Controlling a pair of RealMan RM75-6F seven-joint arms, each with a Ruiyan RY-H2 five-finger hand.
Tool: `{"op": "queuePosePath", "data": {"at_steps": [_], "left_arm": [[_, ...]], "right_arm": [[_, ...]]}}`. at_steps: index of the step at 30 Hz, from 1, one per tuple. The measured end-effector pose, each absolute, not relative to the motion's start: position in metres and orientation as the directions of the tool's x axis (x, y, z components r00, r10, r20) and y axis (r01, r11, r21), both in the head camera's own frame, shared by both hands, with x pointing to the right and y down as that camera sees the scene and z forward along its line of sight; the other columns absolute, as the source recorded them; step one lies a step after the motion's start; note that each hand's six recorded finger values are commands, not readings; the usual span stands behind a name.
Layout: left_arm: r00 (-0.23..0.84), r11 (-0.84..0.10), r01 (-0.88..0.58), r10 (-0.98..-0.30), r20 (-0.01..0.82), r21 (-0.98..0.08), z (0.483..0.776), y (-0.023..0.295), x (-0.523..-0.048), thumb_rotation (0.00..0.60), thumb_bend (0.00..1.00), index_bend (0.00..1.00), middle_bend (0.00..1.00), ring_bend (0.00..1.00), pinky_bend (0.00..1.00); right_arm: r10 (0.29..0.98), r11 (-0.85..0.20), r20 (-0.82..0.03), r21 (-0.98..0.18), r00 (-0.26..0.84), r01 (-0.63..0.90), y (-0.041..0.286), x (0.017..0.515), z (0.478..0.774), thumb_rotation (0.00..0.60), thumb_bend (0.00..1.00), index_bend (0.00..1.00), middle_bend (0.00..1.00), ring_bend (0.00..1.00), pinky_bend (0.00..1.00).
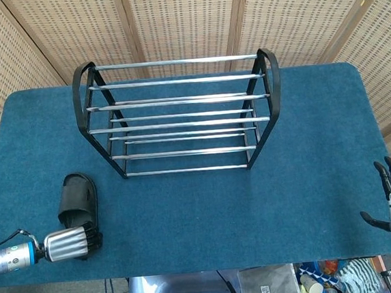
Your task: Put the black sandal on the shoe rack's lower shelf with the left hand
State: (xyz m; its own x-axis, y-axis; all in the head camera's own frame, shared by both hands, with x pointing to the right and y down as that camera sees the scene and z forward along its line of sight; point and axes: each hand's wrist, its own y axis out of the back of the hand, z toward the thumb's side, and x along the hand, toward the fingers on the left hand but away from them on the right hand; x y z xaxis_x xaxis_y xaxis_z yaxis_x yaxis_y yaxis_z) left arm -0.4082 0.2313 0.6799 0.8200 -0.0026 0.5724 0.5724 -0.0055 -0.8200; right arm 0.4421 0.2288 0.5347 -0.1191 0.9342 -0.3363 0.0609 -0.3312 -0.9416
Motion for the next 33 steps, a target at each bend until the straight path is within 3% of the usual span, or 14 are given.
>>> {"op": "queuePosePath", "data": {"at_steps": [17,28,33], "left_arm": [[0.907,0.186,0.407,0.037,0.420,-0.894,0.641,0.240,-0.387,0.600,0.10,0.67,0.57,0.41,0.40],[0.924,0.176,0.328,0.146,0.355,-0.928,0.628,0.280,-0.352,0.600,0.10,0.67,0.57,0.41,0.40],[0.914,0.204,0.309,0.206,0.349,-0.929,0.628,0.283,-0.328,0.600,0.10,0.67,0.57,0.41,0.40]], "right_arm": [[0.936,-0.332,-0.340,-0.939,-0.092,0.086,0.231,0.438,0.529,0.600,0.00,0.00,0.00,0.00,0.00],[0.939,-0.323,-0.334,-0.939,-0.079,0.118,0.232,0.440,0.521,0.600,0.00,0.00,0.00,0.00,0.00],[0.938,-0.324,-0.336,-0.938,-0.084,0.123,0.231,0.442,0.520,0.600,0.00,0.00,0.00,0.00,0.00]]}}
